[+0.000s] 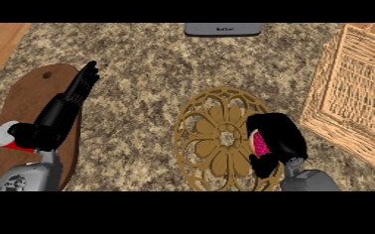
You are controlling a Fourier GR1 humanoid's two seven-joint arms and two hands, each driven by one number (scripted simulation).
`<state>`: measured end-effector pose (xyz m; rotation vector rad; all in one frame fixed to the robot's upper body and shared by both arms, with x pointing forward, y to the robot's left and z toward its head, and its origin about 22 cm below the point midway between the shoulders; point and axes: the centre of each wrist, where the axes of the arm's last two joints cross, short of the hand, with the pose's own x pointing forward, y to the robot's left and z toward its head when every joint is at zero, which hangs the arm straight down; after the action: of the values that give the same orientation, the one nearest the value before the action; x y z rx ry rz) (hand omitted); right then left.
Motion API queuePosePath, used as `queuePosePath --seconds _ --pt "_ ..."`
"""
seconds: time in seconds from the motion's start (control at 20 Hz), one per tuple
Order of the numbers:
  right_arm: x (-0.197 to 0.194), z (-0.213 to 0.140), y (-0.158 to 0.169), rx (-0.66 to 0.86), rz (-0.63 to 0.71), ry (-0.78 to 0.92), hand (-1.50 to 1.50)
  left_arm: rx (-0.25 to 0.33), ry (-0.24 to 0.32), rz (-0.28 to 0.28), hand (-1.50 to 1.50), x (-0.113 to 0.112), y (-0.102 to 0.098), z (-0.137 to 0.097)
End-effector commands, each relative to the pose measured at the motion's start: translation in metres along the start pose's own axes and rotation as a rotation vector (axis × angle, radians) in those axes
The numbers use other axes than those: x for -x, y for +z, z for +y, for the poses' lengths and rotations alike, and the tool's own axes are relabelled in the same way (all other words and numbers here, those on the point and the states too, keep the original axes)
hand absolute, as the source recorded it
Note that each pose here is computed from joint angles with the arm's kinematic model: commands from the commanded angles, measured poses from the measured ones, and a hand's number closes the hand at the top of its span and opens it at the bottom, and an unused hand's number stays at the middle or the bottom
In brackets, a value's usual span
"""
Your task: Pick the cupcake from the placemat and place it in the basket
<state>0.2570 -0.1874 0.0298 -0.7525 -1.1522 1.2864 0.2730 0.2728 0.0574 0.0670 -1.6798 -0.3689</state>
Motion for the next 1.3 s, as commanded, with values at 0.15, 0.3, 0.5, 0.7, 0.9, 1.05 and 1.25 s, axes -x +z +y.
queuePosePath --seconds 0.15,0.3,0.5,0.7,0.9,1.05,1.25 --pt "-0.038 0.010 0.037 0.168 0.291 -0.143 1.50 -0.009 0.018 -0.018 0.00 0.001 -0.012 0.006" --pt "-0.048 0.002 0.037 0.207 0.246 -0.319 1.50 0.011 0.016 -0.019 0.00 0.001 -0.008 -0.009" --pt "-0.057 -0.032 0.066 0.371 0.159 -0.489 1.50 0.018 0.000 -0.017 0.00 -0.011 -0.002 0.012" --pt "-0.083 -0.069 0.105 0.606 0.025 -0.651 1.50 -0.008 -0.011 0.009 0.00 0.007 -0.001 -0.001" --pt "-0.097 -0.090 0.143 0.719 0.070 -0.696 1.50 0.010 0.010 -0.006 0.00 0.004 0.001 -0.005" --pt "-0.099 -0.109 0.165 0.733 0.113 -0.699 1.50 0.012 -0.002 -0.011 0.00 -0.008 -0.009 -0.011" --pt "-0.094 -0.131 0.170 0.785 0.194 -0.655 1.50 -0.012 0.007 -0.019 0.00 -0.007 -0.018 0.016"
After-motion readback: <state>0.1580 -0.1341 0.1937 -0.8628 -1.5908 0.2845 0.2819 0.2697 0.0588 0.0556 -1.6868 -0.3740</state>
